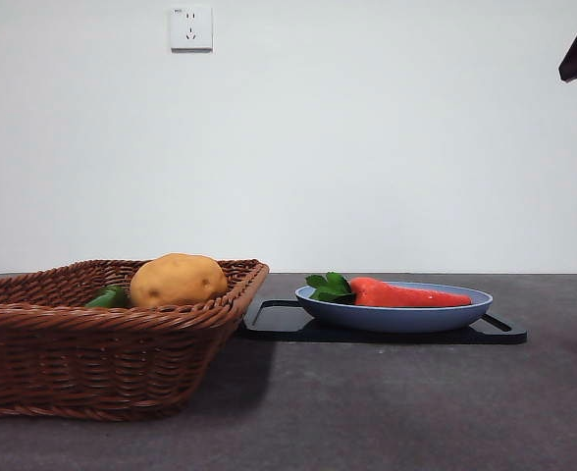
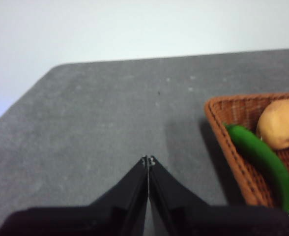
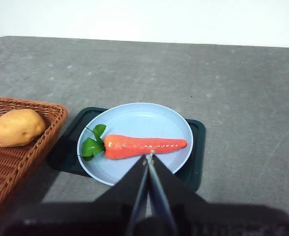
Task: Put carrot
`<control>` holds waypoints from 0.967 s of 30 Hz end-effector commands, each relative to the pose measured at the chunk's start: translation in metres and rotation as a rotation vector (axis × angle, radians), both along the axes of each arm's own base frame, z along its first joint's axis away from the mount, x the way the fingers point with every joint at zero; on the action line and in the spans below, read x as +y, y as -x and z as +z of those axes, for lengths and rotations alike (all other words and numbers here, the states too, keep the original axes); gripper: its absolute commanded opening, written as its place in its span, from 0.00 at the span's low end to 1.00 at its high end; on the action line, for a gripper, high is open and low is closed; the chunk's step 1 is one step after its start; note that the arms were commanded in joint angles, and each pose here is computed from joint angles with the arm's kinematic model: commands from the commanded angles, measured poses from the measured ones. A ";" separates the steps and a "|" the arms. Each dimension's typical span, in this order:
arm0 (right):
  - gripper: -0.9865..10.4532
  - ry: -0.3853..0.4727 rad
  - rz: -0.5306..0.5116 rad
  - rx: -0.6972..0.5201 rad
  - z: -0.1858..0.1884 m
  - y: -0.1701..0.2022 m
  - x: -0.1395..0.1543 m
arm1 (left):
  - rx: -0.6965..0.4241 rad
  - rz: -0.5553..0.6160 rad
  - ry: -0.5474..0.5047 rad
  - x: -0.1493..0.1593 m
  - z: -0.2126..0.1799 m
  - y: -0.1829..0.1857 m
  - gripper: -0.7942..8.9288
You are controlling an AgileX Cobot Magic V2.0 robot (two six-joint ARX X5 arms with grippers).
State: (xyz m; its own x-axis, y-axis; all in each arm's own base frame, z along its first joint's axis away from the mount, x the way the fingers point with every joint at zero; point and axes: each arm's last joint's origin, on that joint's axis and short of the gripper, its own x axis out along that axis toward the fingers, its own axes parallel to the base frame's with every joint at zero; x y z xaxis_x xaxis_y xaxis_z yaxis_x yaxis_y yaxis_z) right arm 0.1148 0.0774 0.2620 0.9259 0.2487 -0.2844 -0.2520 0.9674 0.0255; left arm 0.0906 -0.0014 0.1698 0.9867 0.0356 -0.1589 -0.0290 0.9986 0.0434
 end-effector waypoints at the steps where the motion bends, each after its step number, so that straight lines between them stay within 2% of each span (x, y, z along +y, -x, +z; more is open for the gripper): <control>1: 0.09 -0.024 -0.002 -0.012 0.005 0.000 0.001 | 0.001 0.006 0.028 0.000 -0.006 -0.002 0.09; 8: 0.09 -0.023 -0.002 -0.012 0.005 0.000 0.001 | 0.014 0.012 0.062 0.000 -0.021 -0.005 0.09; 29: 0.09 -0.023 -0.002 -0.012 0.005 0.000 0.001 | 0.009 0.013 0.068 0.000 -0.020 -0.005 0.09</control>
